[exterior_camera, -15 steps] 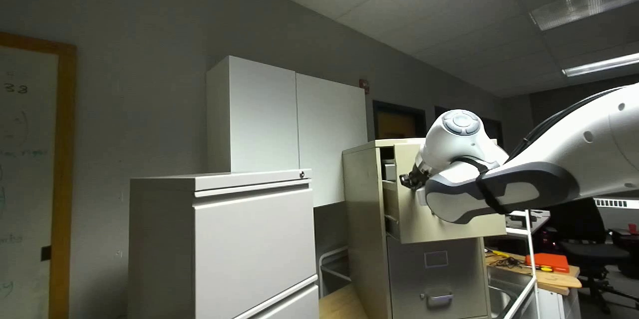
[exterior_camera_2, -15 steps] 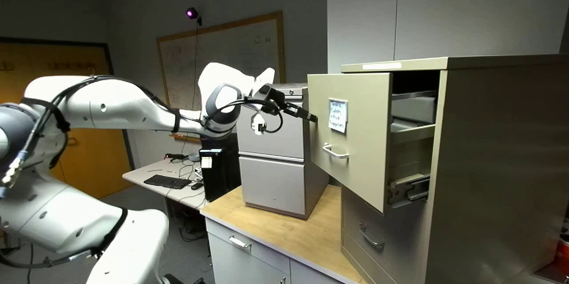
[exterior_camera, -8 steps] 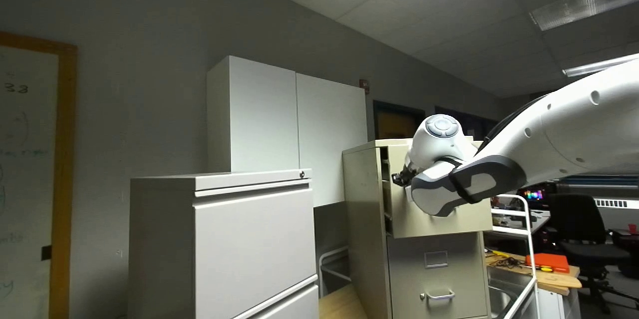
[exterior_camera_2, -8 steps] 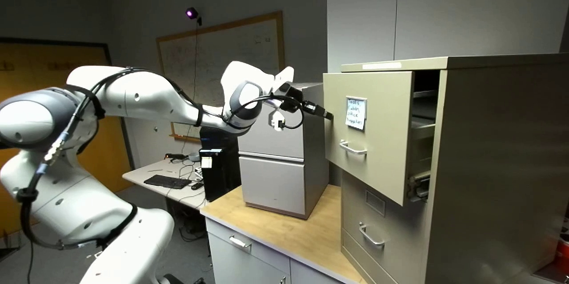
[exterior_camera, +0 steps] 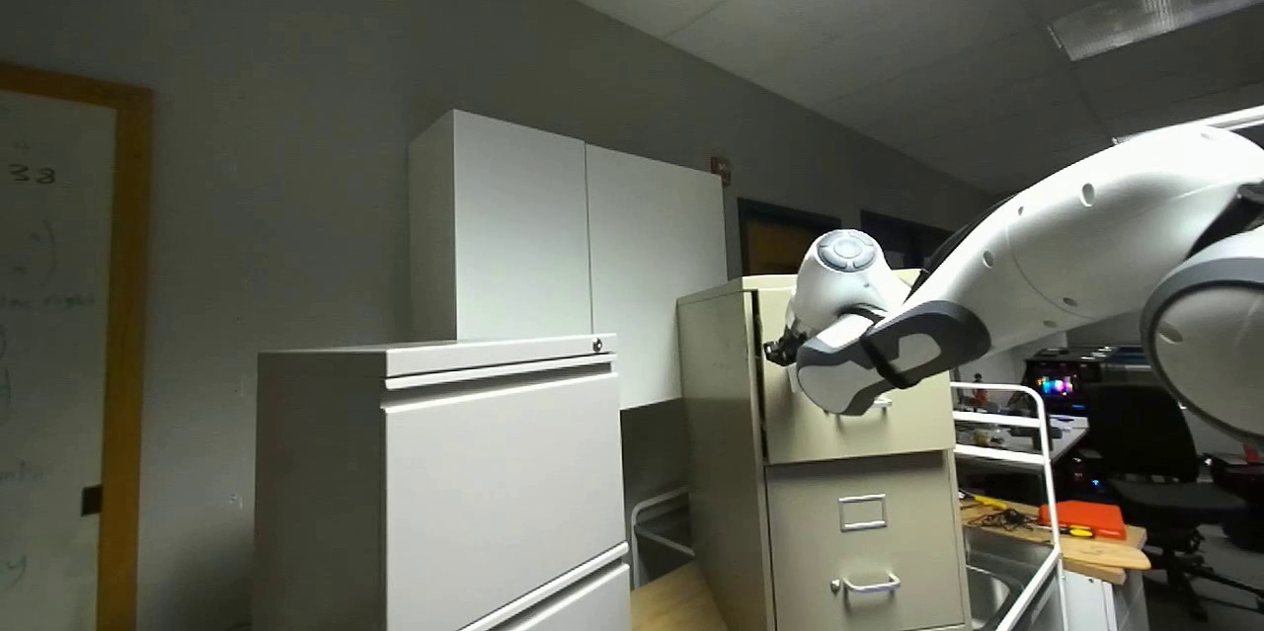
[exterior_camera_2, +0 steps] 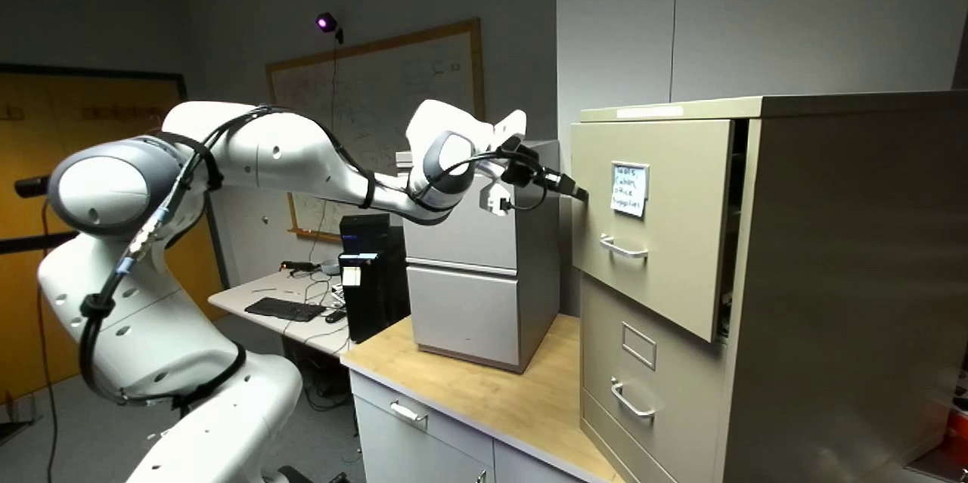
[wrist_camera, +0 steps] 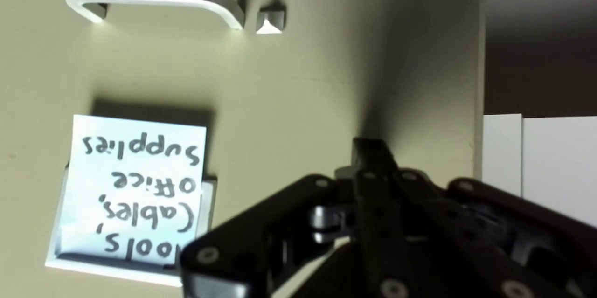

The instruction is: Close the top of the right cabinet

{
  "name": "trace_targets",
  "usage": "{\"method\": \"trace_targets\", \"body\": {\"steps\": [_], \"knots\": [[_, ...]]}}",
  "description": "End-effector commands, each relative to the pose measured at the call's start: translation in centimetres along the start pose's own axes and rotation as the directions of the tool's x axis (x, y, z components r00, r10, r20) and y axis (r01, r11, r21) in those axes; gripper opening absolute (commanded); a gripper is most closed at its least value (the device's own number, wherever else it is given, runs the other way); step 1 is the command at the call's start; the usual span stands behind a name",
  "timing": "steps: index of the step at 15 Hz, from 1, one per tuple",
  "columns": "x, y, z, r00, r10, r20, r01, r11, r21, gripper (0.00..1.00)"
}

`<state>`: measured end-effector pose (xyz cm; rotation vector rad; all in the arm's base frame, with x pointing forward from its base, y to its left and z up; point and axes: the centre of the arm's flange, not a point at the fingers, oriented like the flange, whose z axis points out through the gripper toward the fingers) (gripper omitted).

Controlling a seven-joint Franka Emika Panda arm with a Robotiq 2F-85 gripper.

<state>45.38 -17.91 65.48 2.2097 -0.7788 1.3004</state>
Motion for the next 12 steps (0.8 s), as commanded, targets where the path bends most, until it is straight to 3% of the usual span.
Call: {"method": "trace_targets", "body": {"steps": [1, 12], "knots": [[2.9, -2.1, 5.5, 1.0, 0.004, 0.02, -0.005, 0.999, 0.047, 0.0], [4.4, -2.5, 7.9, 0.998, -0.024, 0.065, 0.023, 1.0, 0.016, 0.0]]}}
